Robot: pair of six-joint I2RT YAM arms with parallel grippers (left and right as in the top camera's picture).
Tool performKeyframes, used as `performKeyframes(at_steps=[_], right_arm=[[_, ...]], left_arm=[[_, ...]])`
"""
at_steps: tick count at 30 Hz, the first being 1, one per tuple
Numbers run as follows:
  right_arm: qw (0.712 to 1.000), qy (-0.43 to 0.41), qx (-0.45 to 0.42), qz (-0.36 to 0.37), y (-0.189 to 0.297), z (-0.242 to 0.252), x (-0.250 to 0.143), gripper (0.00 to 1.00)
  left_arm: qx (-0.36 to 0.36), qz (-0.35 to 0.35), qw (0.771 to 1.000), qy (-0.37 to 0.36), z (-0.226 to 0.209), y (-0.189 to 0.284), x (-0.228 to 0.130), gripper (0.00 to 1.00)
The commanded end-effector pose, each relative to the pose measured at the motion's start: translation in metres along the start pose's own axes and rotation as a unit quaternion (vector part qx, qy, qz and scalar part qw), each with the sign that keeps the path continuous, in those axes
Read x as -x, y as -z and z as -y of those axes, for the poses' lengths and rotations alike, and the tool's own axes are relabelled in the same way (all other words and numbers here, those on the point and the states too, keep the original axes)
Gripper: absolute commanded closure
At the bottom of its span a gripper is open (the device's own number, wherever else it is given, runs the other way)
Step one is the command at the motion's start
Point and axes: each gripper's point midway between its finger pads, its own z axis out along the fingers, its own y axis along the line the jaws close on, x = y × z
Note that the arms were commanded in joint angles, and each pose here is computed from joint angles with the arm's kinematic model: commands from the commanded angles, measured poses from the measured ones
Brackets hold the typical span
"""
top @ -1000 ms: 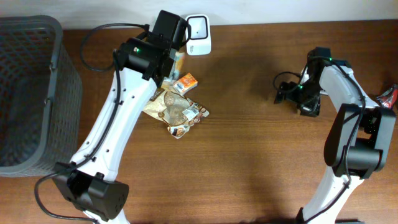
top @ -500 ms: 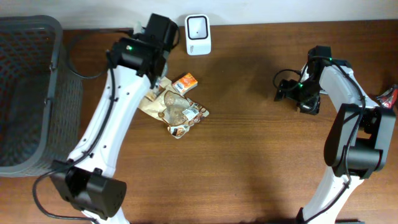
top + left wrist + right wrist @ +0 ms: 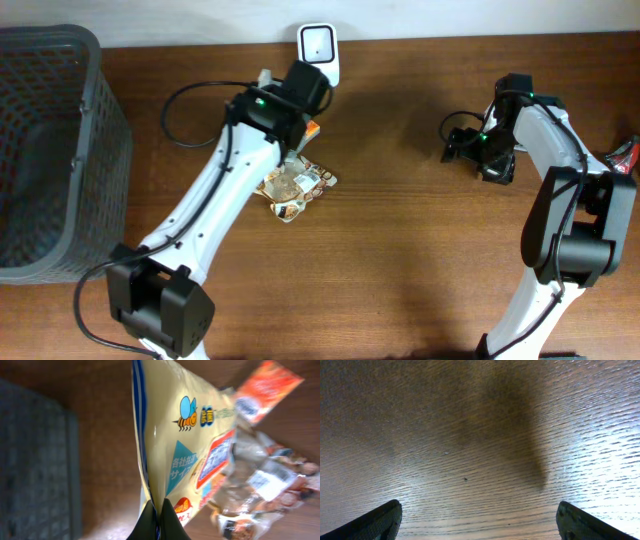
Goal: Scan the item barcode
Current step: 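Lower the yellow bag beside the pile and open the left gripper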
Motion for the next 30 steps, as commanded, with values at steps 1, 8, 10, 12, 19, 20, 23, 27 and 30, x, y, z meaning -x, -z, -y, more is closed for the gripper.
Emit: performKeyframes(at_steps=[1, 8, 10, 12, 19, 20, 23, 27, 30], right_arm=[[1.000, -0.003, 0.003, -0.006, -0.003, -0.002, -0.004, 0.02], [1.000, -0.003, 0.003, -0.006, -0.003, -0.002, -0.004, 0.01], [1.000, -0.003, 0.003, -0.006, -0.003, -0.002, -0.004, 0.02], [1.000, -0.003, 0.003, -0.006, -0.003, -0.002, -0.004, 0.02], [1.000, -0.003, 0.003, -0.006, -0.003, -0.002, -0.004, 0.01], [1.000, -0.003, 0.003, -0.006, -0.003, -0.002, -0.004, 0.02], [1.000, -0.003, 0.003, -0.006, -0.003, -0.002, -0.004, 0.01], [1.000, -0.003, 0.003, -0.006, -0.003, -0.002, -0.004, 0.01], [1.000, -0.003, 0.003, -0.006, -0.003, -0.002, -0.004, 0.02]], left_arm=[[-0.075, 0.005, 0.997, -0.006, 0.047, 0.005, -0.001, 0.98], [-0.250, -0.010, 0.968, -0.001, 0.111, 0.027, 0.000, 0.80], [-0.279, -0.015, 0.960, -0.002, 0.120, 0.033, -0.001, 0.54], [-0.299, -0.019, 0.954, -0.003, 0.126, 0.037, -0.002, 0.49], [-0.375, -0.019, 0.927, -0.003, 0.140, 0.067, 0.005, 0.47], [-0.377, -0.012, 0.926, -0.002, 0.139, 0.071, 0.009, 0.46], [-0.367, 0.045, 0.929, -0.010, 0.118, 0.093, 0.033, 0.46], [-0.265, 0.081, 0.960, 0.033, 0.063, 0.072, 0.054, 0.66], [-0.218, 0.060, 0.973, 0.052, 0.036, 0.048, 0.051, 0.86]])
